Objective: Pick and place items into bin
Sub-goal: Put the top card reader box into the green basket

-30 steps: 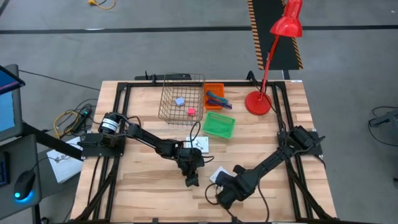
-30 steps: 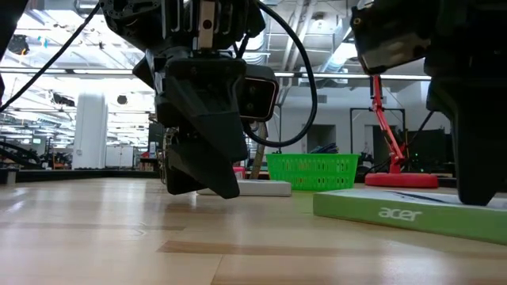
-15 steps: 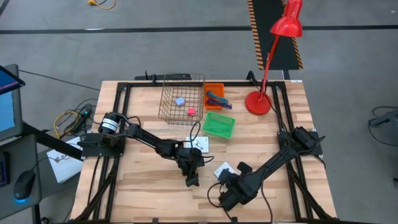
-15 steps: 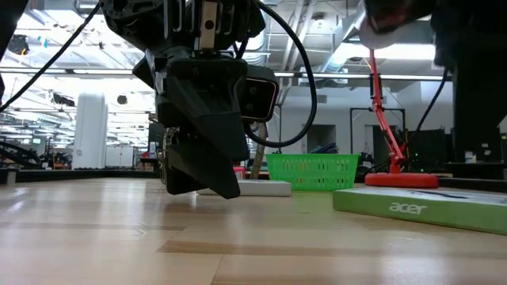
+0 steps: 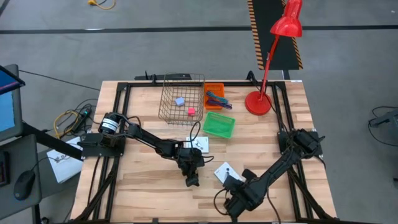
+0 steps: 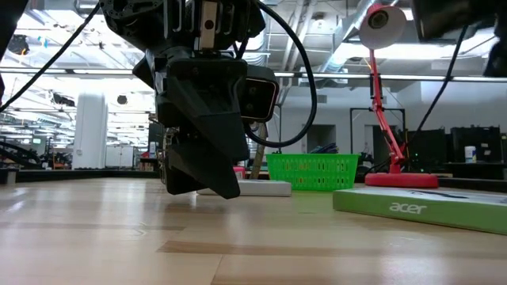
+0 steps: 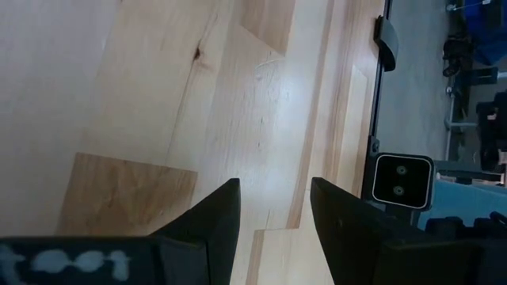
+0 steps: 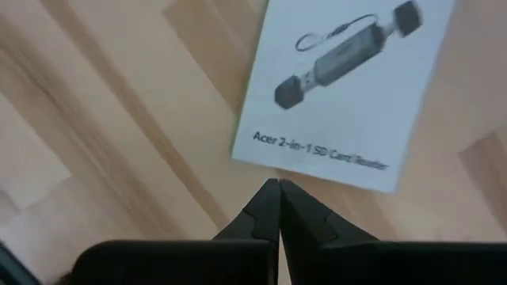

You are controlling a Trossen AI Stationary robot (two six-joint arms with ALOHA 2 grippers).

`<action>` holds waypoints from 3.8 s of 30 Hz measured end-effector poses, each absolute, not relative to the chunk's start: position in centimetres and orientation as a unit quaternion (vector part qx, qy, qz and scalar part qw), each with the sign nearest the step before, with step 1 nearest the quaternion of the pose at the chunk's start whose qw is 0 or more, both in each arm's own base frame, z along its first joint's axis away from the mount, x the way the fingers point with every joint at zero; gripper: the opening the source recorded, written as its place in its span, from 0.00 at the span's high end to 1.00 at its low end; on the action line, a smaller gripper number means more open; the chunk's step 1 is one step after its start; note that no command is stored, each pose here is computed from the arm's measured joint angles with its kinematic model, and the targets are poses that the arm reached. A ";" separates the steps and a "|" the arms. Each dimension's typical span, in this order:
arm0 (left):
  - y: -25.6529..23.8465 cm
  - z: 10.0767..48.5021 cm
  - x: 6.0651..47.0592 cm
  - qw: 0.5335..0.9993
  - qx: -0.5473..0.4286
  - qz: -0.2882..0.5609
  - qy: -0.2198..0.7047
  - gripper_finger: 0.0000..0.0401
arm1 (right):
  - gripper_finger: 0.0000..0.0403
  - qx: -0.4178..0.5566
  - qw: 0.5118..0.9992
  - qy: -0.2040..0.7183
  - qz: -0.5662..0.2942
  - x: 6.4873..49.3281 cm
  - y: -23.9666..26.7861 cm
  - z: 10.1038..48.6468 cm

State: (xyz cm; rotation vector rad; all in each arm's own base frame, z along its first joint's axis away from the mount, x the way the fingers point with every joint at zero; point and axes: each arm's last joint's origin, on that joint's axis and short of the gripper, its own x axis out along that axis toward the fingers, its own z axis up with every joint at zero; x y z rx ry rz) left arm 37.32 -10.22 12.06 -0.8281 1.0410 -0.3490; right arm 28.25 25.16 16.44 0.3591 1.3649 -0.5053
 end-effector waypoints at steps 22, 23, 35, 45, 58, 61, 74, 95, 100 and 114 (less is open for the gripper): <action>-10.2 12.0 37.3 0.770 -0.384 -0.162 0.482 0.64 | 1.00 0.219 0.734 0.622 -0.163 28.5 26.3 15.1; -10.2 12.0 37.3 0.770 -0.384 -0.163 0.483 0.64 | 1.00 0.210 0.740 0.622 -0.149 28.6 26.6 15.7; -10.3 12.1 37.2 0.763 -0.379 -0.190 0.488 0.64 | 0.97 0.028 0.766 0.641 -0.039 28.4 27.3 18.6; -10.3 12.1 37.2 0.769 -0.377 -0.180 0.485 0.64 | 0.74 -0.092 0.746 0.659 -0.004 29.7 24.6 18.6; -10.3 12.1 37.2 0.771 -0.373 -0.178 0.484 0.64 | 0.56 -0.110 0.721 0.682 0.054 29.5 22.8 14.9; -10.2 12.1 37.2 0.771 -0.373 -0.178 0.484 0.64 | 0.56 -0.108 0.726 0.676 0.066 29.0 22.5 13.9; -10.3 12.1 37.2 0.772 -0.373 -0.177 0.484 0.64 | 0.96 -0.036 0.761 0.645 0.057 28.4 22.4 11.8; -10.4 11.9 37.1 0.772 -0.369 -0.167 0.490 0.64 | 1.00 0.045 0.771 0.621 -0.133 29.9 22.0 14.4; -10.4 11.9 37.0 0.772 -0.365 -0.165 0.493 0.64 | 1.00 0.023 0.772 0.611 -0.176 29.8 21.3 19.6; -10.4 11.8 36.9 0.771 -0.361 -0.164 0.498 0.64 | 1.00 -0.035 0.766 0.603 -0.217 30.5 19.0 26.6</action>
